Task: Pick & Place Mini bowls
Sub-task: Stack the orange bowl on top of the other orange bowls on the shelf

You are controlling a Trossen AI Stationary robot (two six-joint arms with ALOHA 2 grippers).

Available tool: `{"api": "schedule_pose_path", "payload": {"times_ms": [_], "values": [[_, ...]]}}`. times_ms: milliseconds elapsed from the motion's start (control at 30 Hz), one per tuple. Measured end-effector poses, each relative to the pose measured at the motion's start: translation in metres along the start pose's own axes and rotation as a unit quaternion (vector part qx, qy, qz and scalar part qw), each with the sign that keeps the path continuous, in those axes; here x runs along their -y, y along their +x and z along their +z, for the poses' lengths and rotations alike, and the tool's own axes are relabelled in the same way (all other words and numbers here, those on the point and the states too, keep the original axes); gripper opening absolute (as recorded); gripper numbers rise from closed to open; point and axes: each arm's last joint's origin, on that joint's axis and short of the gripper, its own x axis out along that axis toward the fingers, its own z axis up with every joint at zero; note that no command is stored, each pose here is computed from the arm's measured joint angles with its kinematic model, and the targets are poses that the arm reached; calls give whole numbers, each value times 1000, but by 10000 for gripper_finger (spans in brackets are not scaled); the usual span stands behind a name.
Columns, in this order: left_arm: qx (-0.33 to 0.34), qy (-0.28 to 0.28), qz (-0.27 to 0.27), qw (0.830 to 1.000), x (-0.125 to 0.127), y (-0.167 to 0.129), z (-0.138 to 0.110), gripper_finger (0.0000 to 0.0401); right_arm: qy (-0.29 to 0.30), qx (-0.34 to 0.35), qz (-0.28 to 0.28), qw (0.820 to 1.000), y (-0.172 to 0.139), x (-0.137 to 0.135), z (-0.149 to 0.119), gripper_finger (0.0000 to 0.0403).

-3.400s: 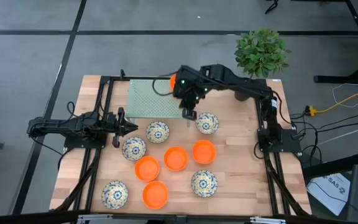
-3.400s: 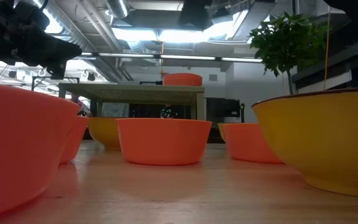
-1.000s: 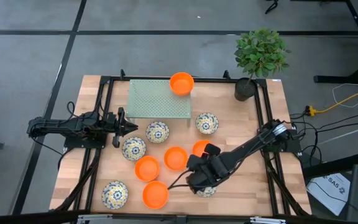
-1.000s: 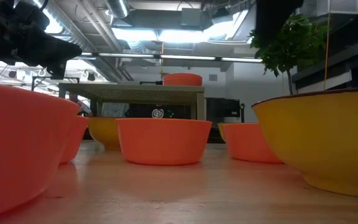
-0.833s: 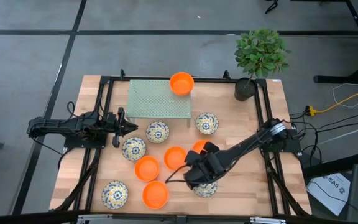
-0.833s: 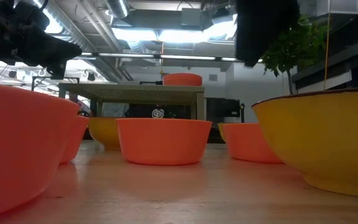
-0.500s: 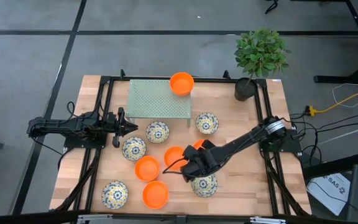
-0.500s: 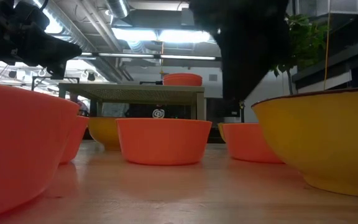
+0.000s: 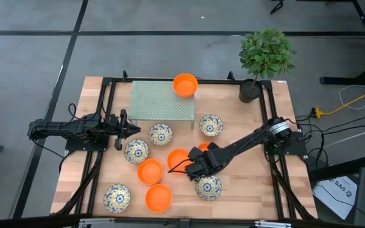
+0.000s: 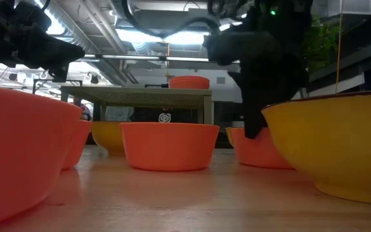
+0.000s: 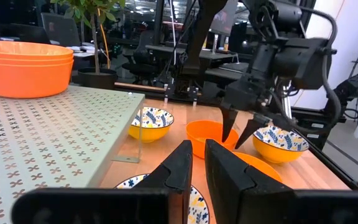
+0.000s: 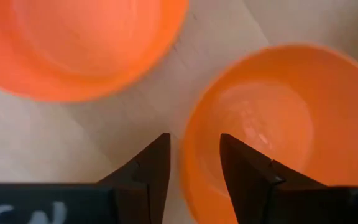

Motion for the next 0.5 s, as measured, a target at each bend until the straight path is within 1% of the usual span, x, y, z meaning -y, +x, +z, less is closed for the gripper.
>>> {"api": "schedule_pose_path", "payload": {"times_ms": [167, 267, 367, 500], "values": [[0, 0, 0, 1000, 0, 0, 0, 38, -7, -6, -1, 1000, 7, 3, -2, 138], [0, 0, 0, 1000, 0, 0, 0, 38, -12, -3, 2, 1000, 7, 2, -2, 131], [0, 0, 0, 1000, 0, 0, 0, 38, -19, -3, 2, 1000, 7, 2, -2, 112], [0, 0, 0, 1000, 0, 0, 0, 38, -30, -2, 3, 1000, 7, 2, -2, 70]]}}
